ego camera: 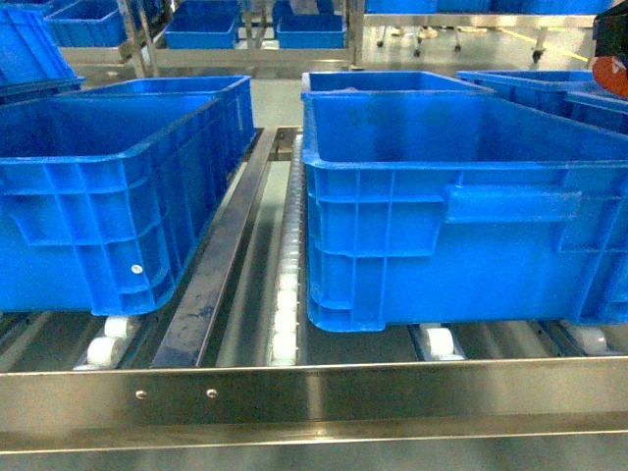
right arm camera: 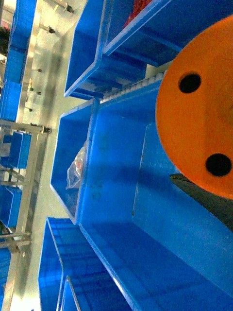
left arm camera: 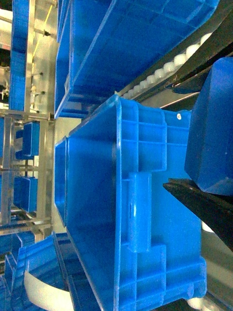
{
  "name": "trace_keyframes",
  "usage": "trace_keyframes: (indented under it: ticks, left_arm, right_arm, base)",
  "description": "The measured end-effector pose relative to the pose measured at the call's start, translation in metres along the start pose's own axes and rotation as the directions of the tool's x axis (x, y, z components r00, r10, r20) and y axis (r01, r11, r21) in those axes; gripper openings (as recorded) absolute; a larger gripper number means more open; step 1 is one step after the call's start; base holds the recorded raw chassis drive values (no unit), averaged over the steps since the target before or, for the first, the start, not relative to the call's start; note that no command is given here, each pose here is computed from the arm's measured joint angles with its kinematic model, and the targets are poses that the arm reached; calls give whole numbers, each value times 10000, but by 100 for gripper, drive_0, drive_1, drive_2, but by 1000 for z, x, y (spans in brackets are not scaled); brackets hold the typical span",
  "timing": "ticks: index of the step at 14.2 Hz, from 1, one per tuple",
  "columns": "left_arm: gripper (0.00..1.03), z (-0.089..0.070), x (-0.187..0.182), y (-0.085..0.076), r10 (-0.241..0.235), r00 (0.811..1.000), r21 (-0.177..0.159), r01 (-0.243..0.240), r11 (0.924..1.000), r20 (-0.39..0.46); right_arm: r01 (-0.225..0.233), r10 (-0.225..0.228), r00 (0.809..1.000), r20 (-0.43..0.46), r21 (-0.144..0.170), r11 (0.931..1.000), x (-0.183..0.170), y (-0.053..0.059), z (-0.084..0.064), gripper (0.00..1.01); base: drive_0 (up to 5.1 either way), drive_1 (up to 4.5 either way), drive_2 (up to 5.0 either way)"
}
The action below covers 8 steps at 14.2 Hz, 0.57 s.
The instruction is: Sort blue parts and orange caps into right shelf containers
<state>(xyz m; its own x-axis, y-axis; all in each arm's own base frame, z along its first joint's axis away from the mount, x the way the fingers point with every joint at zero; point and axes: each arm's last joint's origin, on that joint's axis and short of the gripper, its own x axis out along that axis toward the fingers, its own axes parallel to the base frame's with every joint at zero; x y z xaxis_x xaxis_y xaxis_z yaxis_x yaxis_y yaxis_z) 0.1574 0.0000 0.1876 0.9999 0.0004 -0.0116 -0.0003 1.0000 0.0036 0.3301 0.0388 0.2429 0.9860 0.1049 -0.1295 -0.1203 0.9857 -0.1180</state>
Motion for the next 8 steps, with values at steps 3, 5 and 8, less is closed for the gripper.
trace_keyframes:
  ticks: [3, 5, 8]
  left_arm:
    - [45, 0, 0, 0, 0, 10000, 0, 0, 10000, 0]
    - [45, 0, 0, 0, 0, 10000, 0, 0, 10000, 0]
    - [45, 0, 0, 0, 0, 10000, 0, 0, 10000, 0]
  right_arm:
    - [0, 0, 10000, 4, -4, 10000, 0, 0, 0, 43]
    - [0, 0, 10000, 0, 0, 10000, 0, 0, 0, 43]
    - [-77, 79, 9994, 336, -63, 10000, 2, 2, 3, 43]
  base:
    - [0, 0, 0]
    - [0, 0, 0]
    - [0, 0, 0]
